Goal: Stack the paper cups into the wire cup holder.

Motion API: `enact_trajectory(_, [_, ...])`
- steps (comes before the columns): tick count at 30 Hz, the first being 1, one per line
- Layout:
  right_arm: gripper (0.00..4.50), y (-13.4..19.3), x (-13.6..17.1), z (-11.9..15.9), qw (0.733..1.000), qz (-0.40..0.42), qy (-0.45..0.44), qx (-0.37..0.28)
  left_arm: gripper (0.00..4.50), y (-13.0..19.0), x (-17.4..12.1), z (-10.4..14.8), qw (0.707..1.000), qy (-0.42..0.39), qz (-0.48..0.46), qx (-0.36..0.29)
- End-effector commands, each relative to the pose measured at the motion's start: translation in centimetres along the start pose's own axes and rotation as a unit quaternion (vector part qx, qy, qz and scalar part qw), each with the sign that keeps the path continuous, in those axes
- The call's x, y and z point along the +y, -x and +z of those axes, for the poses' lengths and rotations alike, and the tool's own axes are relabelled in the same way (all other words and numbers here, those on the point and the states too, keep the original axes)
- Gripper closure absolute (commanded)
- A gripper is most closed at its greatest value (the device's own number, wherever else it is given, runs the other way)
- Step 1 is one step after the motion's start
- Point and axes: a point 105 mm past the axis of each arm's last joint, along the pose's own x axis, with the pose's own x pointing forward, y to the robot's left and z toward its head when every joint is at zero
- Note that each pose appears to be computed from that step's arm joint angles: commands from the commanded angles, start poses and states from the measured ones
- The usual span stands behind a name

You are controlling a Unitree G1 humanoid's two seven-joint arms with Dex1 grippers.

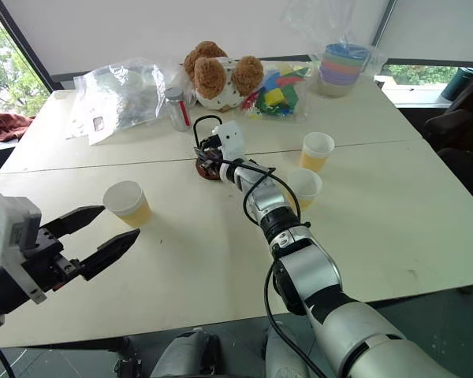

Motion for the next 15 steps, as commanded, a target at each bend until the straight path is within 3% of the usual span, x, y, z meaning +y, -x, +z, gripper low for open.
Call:
enact_trajectory(1, [4.47, -0.5, 0.1, 2.5, 0.999, 0.01, 0.023, -0.034, 0.0, 0.4, 0.2, 1.2, 1.0, -0.017, 0.001, -0.015])
enact_trajectory(4, [4.47, -0.4, 0.7, 3.3, 0.997, 0.043, 0.039, -0.044, 0.0, 0.4, -0.1, 1.4, 1.0, -0.01, -0.009, -0.019])
enact_trajectory(9, [4.47, 1.9, 1.2, 5.8, 0.98, 0.166, 0.073, -0.08, 0.0, 1.0, 0.1, 1.3, 1.0, -0.004, -0.023, -0.004])
enact_trajectory(12, [4.47, 6.7, 1.9, 6.0, 0.942, 0.313, 0.095, -0.069, 0.0, 1.6, 0.4, 1.1, 0.999, -0.006, -0.047, 0.022])
enact_trajectory(15, [4.47, 10.1, 2.7, 5.5, 0.916, 0.388, 0.088, -0.042, 0.0, 1.7, 0.4, 1.5, 0.997, -0.009, -0.071, 0.029])
